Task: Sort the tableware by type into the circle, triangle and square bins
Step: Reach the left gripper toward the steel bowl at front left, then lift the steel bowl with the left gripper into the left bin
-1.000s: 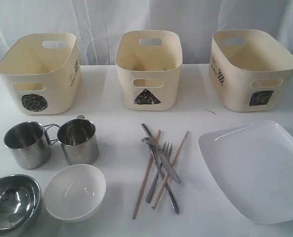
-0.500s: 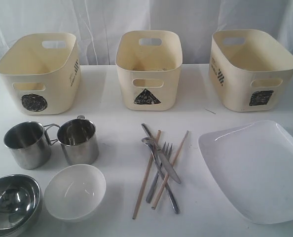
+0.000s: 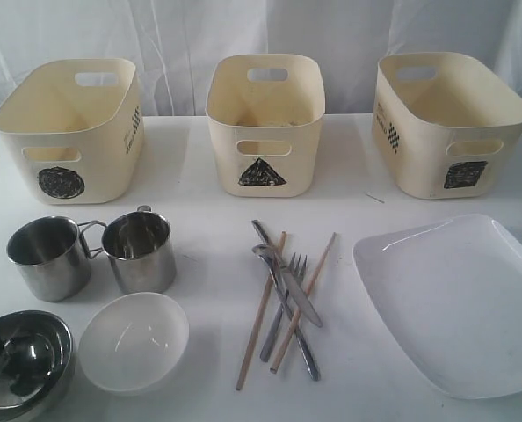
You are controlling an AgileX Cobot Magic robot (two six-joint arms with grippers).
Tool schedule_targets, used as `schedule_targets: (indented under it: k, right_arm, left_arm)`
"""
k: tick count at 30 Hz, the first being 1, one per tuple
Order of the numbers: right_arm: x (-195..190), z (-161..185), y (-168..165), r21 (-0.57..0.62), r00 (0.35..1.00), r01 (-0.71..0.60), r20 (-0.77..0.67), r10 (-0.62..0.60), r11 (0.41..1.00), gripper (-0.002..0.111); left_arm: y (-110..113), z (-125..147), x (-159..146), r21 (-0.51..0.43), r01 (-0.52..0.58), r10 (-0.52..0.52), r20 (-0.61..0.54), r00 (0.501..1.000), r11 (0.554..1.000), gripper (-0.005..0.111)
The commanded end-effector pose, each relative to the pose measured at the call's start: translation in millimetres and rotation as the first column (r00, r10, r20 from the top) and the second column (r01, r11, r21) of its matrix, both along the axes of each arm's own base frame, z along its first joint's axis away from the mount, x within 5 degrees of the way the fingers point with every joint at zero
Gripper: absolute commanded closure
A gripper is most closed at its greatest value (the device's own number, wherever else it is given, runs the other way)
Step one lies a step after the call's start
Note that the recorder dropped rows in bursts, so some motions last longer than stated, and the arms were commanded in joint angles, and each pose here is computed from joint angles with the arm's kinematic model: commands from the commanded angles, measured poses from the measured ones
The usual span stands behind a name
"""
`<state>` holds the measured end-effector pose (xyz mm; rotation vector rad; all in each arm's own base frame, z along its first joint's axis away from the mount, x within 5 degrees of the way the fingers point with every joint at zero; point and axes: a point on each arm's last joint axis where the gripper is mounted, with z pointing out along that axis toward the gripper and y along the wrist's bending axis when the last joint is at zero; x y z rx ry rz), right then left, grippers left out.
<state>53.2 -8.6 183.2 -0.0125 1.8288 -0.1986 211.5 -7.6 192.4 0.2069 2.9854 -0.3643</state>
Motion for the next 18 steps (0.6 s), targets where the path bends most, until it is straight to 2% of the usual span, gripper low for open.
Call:
schedule_targets:
  k: [1, 3, 5, 14, 15, 18]
  right_arm:
    - [0, 0, 0, -0.015, 1.000, -0.005, 0.006, 0.005, 1.000, 0.108]
    - [0, 0, 0, -0.015, 1.000, -0.005, 0.006, 0.005, 1.000, 0.108]
    - [0, 0, 0, -0.015, 1.000, -0.005, 0.006, 0.005, 1.000, 0.108]
    - [0, 0, 0, -0.015, 1.000, -0.005, 0.006, 0.005, 1.000, 0.108]
    - [0, 0, 0, -0.015, 1.000, -0.005, 0.006, 0.005, 1.000, 0.108]
    - [0, 0, 0, -0.015, 1.000, -0.005, 0.006, 0.005, 1.000, 0.108]
  left_arm:
    - [2, -9, 11, 0.007, -0.028, 0.028, 0.026, 0.999, 1.000, 0.031]
    - [3, -15, 14, 0.006, -0.037, 0.037, 0.014, 0.999, 0.999, 0.032]
    - [3, -19, 15, 0.006, -0.037, 0.038, -0.004, 0.999, 0.999, 0.040]
    - [3, -31, 17, 0.004, -0.037, 0.037, -0.058, 0.998, 0.999, 0.103]
    - [3, -30, 17, 0.006, -0.027, 0.027, -0.062, 0.998, 1.000, 0.107]
    - [7, -22, 11, 0.049, 0.049, -0.043, -0.106, 0.993, 0.998, 0.107]
